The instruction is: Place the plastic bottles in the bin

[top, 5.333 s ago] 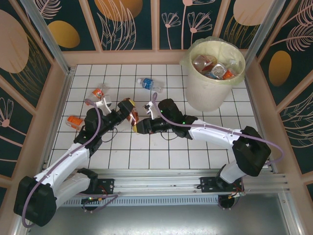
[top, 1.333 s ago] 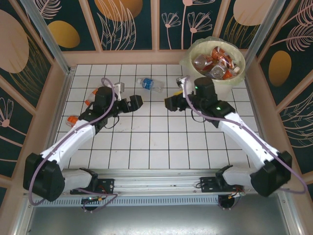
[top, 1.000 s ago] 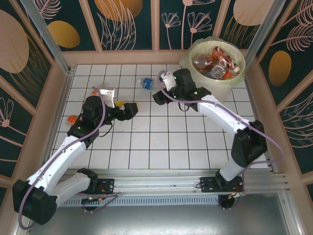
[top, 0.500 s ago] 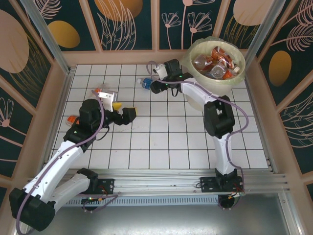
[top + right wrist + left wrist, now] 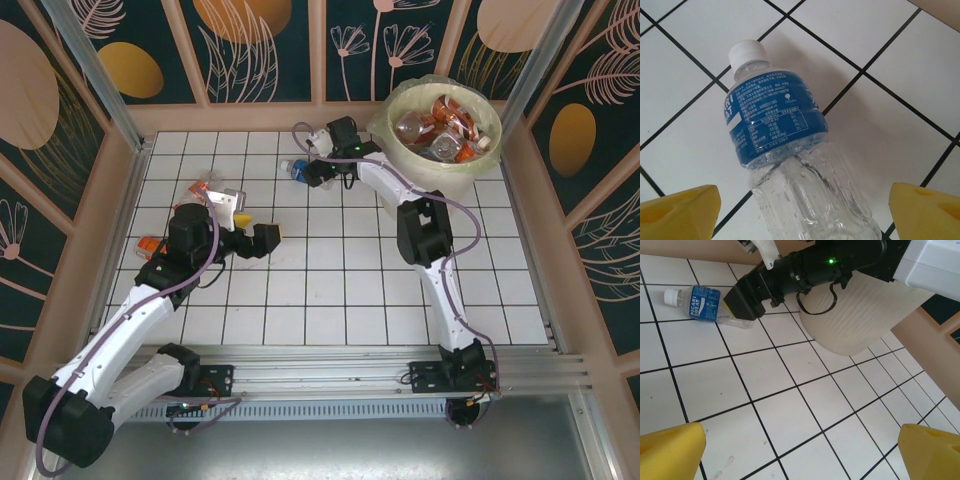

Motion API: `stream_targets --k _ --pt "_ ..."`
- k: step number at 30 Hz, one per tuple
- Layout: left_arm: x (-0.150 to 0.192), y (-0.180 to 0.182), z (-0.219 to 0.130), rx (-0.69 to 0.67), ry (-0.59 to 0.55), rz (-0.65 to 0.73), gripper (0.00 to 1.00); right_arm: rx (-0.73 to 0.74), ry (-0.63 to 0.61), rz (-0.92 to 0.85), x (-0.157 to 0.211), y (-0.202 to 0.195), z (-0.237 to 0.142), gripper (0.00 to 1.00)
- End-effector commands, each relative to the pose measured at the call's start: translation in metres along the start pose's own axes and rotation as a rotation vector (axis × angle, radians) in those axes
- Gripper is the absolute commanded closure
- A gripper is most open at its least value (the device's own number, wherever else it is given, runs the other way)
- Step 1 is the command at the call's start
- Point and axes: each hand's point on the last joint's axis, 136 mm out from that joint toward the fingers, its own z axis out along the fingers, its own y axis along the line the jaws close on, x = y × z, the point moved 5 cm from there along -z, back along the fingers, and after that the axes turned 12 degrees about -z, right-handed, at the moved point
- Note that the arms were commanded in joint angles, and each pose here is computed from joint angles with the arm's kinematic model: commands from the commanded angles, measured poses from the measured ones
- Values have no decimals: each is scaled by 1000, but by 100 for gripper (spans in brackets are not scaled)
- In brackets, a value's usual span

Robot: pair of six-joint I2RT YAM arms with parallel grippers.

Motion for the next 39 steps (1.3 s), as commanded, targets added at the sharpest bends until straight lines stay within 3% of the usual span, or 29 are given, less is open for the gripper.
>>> stream_targets --k 1,13,25,32,39 --pt "1 -2 1 15 -3 24 1 -3 23 -16 4 -4 7 12" --pt "1 0 1 10 -6 20 1 1 68 -10 25 -2 32 16" --pt "1 -1 1 11 -6 19 1 -13 68 -28 17 21 35 37" --pt "-6 -3 -3 7 -47 -26 1 -59 -6 29 -7 38 -1 40" --pt "-10 8 -6 -26 -153 -283 2 -111 -92 119 -16 60 -63 40"
